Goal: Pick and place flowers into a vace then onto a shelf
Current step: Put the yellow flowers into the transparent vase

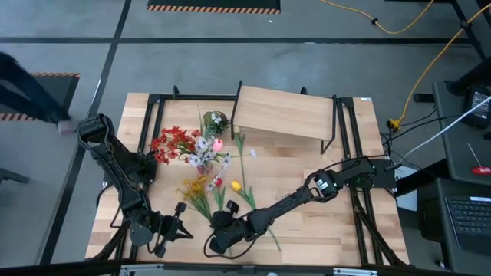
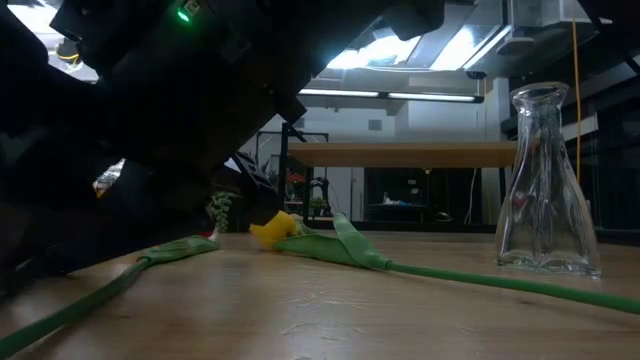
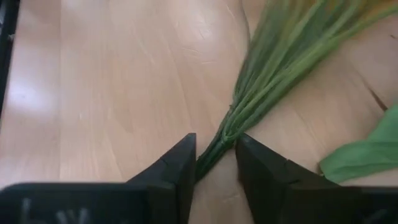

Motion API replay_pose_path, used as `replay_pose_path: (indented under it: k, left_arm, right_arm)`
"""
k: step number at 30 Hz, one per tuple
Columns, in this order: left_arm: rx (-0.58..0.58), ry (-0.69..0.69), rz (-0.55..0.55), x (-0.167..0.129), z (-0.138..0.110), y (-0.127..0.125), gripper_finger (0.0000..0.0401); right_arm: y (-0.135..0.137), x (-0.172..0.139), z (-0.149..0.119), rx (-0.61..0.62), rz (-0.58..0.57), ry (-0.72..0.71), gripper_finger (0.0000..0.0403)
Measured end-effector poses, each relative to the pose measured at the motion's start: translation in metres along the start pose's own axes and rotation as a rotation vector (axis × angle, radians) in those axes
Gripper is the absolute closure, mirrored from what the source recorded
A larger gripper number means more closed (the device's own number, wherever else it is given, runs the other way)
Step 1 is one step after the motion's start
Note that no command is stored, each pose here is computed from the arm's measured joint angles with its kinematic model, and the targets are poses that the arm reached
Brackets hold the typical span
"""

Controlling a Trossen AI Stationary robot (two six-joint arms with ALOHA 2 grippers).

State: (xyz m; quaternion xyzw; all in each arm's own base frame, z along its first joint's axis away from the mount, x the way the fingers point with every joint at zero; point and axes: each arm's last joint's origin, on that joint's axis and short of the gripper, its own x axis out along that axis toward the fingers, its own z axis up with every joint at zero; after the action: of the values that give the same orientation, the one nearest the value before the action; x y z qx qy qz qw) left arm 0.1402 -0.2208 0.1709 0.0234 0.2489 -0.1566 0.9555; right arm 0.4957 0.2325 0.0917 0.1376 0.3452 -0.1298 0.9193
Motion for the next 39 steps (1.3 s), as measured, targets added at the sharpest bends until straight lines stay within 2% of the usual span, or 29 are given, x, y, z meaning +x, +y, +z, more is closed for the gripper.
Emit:
replay_pose_path:
  k: [5,7,11,14,20,27,39]
  left_arm:
    - [0.000,0.000,0.000,0.000,0.000,0.000,0.0399]
    - [-0.004,-0.004,-0.002,0.000,0.001,0.000,0.0400]
    - [-0.026,-0.033,-0.018,-0.002,0.005,-0.001,0.0398]
    - [-0.037,-0.050,-0.033,-0.006,0.008,-0.002,0.0400]
    - [-0.038,-0.093,-0.081,-0.020,0.014,-0.007,0.0399]
    - [0.008,-0.132,-0.077,-0.032,0.012,-0.017,0.0398]
    - [0.031,-0.188,-0.069,-0.035,0.016,-0.021,0.0400]
  right_arm:
    - [-0.002,0.001,-0.001,-0.003,-0.009,0.012,0.0371]
    - [-0.002,0.001,-0.001,0.001,-0.007,0.014,0.0390]
    - [0.000,-0.001,0.003,0.031,0.001,0.026,0.0394]
    - [0.003,-0.006,0.010,0.010,-0.003,0.054,0.0398]
    - [0.004,-0.030,0.029,-0.063,-0.098,0.181,0.0402]
    - [0.016,-0.049,0.038,-0.096,-0.071,0.179,0.0403]
    - [0.019,-0.082,0.044,-0.098,-0.109,0.220,0.0403]
